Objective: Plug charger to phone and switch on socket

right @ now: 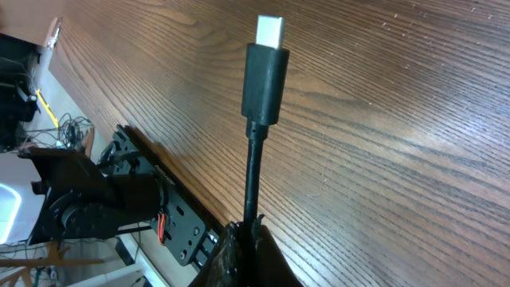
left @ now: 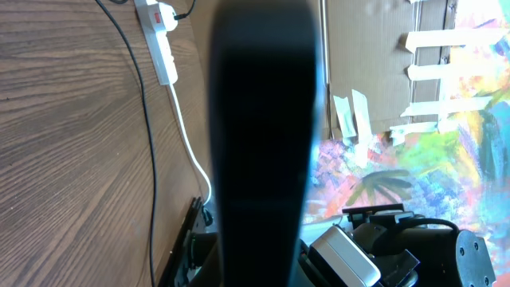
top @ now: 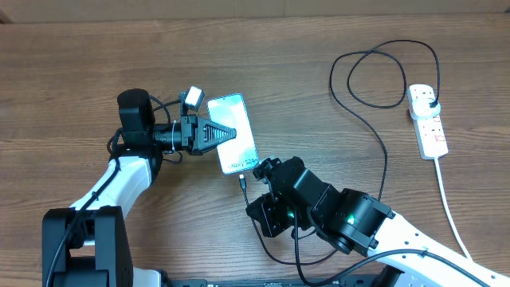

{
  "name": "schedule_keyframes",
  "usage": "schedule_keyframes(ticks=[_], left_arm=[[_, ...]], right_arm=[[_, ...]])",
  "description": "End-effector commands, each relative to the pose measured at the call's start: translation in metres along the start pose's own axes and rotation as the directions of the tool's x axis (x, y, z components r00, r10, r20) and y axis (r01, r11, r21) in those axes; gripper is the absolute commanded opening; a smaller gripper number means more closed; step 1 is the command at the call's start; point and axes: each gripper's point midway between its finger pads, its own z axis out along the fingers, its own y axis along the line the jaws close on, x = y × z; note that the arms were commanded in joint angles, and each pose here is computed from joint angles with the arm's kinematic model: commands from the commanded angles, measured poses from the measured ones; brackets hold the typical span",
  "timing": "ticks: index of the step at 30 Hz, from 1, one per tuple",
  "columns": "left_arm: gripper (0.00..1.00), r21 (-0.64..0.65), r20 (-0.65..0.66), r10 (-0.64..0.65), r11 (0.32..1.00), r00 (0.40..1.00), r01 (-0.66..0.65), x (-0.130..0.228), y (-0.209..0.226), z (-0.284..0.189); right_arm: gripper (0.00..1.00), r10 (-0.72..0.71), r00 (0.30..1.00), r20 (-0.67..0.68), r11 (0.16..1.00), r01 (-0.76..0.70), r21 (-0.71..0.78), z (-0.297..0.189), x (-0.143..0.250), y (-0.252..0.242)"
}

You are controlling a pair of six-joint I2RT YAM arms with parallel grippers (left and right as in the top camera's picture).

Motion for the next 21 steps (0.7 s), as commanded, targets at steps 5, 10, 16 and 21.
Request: schedule_keyframes(ticks=[5, 10, 16, 21], left_arm=[[0.04, 0.027, -0.038, 0.054, 0.998, 0.998, -0.053, 0.0031, -0.0104, 0.002], [0.04, 0.028, -0.038, 0.055, 0.998, 0.998, -0.054, 0.0032, -0.0104, 0.002], [0.04, 0.028, -0.037, 0.061, 0.998, 0.997, -0.06, 0.0031, -0.0104, 0.002], [0.04, 0.028, -0.037, 0.061, 0.998, 0.997, -0.06, 0.0031, -0.0104, 0.002]], right_arm=[[0.04, -0.025, 1.0, 0.008, 1.0, 0.025, -0.008, -0.0009, -0.0018, 0.0035], [0.04, -0.026, 1.0, 0.01, 1.0, 0.027, -0.006, -0.0011, -0.0024, 0.0028], [0.04, -0.012, 1.0, -0.007, 1.0, 0.012, 0.003, -0.0011, 0.0017, 0.0003], [0.04, -0.013, 1.0, -0.006, 1.0, 0.013, 0.004, -0.0011, 0.0015, 0.0003]])
